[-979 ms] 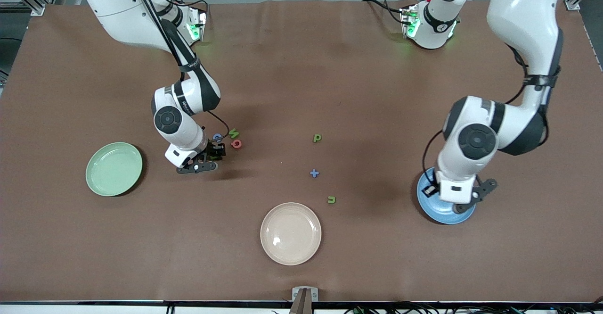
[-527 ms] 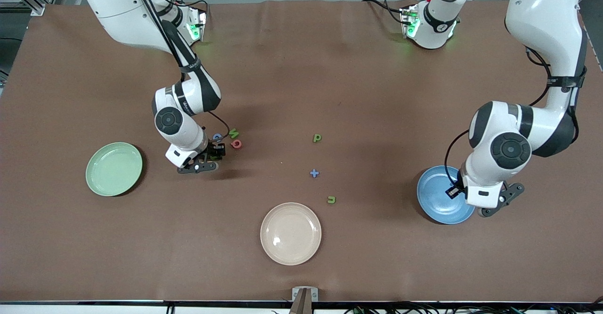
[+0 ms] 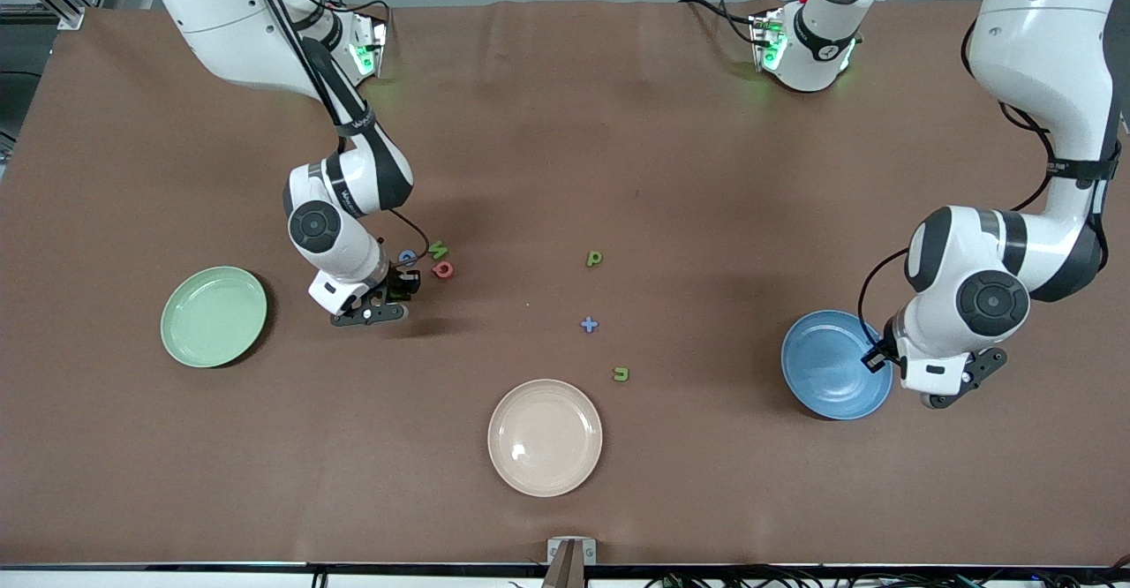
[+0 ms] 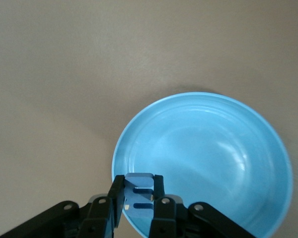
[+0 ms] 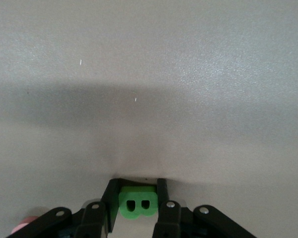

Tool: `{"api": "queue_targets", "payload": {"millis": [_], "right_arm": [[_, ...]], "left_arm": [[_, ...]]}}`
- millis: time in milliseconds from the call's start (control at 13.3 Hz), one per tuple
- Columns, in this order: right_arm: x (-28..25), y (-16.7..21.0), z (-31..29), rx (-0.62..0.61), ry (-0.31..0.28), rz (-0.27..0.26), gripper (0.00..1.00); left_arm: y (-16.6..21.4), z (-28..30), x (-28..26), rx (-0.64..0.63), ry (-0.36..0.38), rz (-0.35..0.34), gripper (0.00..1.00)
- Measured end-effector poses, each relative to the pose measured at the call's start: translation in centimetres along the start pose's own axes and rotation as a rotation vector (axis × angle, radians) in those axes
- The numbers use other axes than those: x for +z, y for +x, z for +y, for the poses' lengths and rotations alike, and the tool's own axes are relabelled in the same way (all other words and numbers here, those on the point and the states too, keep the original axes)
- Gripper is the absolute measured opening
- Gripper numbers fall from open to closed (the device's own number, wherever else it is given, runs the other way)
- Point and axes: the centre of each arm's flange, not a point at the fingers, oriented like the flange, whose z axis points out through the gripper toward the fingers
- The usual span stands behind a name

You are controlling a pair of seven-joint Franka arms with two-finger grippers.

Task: Sort upper and lower case letters into plates

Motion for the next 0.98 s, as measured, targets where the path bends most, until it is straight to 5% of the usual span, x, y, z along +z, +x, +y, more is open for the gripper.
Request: {"api": "queue_targets", "payload": {"millis": [377, 678, 904, 979], "right_arm": [[-2.1, 0.8, 1.4, -0.059, -0.005, -0.018, 0.35], [-9.0, 1.6, 15.3, -0.171, 0.010, -0.023, 0.35], [-9.6, -0.6, 28.0, -0.222, 0.020, -0.014, 0.35], [-9.2, -1.6, 31.0, -0.222, 0.022, -0.014, 0.35]], "left_arm": [[-0.3, 1.8, 3.5, -0.049, -0.081, -0.032, 0.27], [-1.6, 3.4, 3.8, -0.125, -0.094, -0.047, 0.65], [-5.3, 8.1, 1.8, -0.220, -0.117, -0.037, 0.96], [-7.0, 10.4, 0.6, -0.270, -0.133, -0.029, 1.00]]}}
